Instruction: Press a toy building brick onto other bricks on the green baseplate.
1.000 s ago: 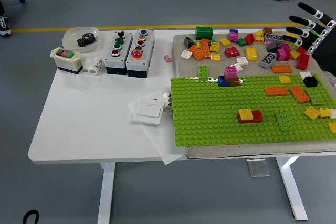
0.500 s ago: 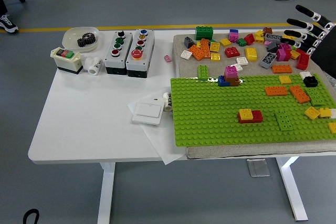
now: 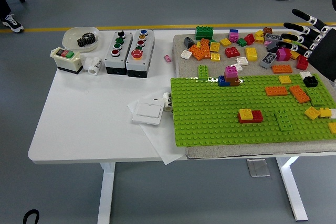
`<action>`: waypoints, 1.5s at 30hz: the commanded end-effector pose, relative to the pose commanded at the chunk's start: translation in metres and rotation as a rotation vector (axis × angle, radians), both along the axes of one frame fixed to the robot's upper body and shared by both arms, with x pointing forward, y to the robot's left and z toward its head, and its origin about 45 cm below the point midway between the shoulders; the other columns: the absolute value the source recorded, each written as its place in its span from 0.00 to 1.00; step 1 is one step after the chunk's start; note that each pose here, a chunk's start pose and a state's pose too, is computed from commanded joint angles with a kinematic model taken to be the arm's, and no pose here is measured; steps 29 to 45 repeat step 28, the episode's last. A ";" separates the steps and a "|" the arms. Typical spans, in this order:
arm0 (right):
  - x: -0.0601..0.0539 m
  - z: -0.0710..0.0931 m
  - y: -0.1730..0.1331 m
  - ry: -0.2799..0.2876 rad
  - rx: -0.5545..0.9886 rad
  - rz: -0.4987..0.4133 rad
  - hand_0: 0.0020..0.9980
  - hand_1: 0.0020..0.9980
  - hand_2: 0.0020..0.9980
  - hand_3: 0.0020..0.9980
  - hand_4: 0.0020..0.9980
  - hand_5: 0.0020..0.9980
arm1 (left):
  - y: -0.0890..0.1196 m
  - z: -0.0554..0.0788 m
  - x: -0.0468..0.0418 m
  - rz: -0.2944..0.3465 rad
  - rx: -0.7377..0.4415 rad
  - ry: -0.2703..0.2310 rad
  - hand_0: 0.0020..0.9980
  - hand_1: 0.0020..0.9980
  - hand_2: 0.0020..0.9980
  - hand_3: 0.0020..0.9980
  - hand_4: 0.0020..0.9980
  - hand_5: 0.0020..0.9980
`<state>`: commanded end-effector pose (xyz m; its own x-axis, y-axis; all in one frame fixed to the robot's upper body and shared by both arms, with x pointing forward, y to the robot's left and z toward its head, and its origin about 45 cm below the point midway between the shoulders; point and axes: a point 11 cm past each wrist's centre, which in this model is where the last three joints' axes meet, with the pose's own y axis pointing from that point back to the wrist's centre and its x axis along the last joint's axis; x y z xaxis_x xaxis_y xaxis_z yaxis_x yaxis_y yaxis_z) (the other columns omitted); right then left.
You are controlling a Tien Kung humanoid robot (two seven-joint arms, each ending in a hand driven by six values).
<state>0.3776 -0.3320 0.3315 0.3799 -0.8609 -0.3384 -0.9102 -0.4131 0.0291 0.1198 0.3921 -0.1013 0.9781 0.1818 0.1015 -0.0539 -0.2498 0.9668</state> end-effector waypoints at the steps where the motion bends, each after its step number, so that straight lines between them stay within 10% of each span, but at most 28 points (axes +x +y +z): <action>1: 0.000 0.000 0.000 0.001 0.000 0.000 0.68 0.59 0.66 0.88 1.00 0.84 | 0.000 0.000 0.0001 -0.001 0.000 0.001 0.75 0.75 0.72 0.60 0.67 0.60; 45: -0.002 -0.012 -0.001 0.067 -0.026 -0.051 0.69 0.58 0.66 0.88 1.00 0.83 | 0.003 0.002 0.0014 -0.010 0.007 0.010 0.75 0.75 0.73 0.60 0.67 0.60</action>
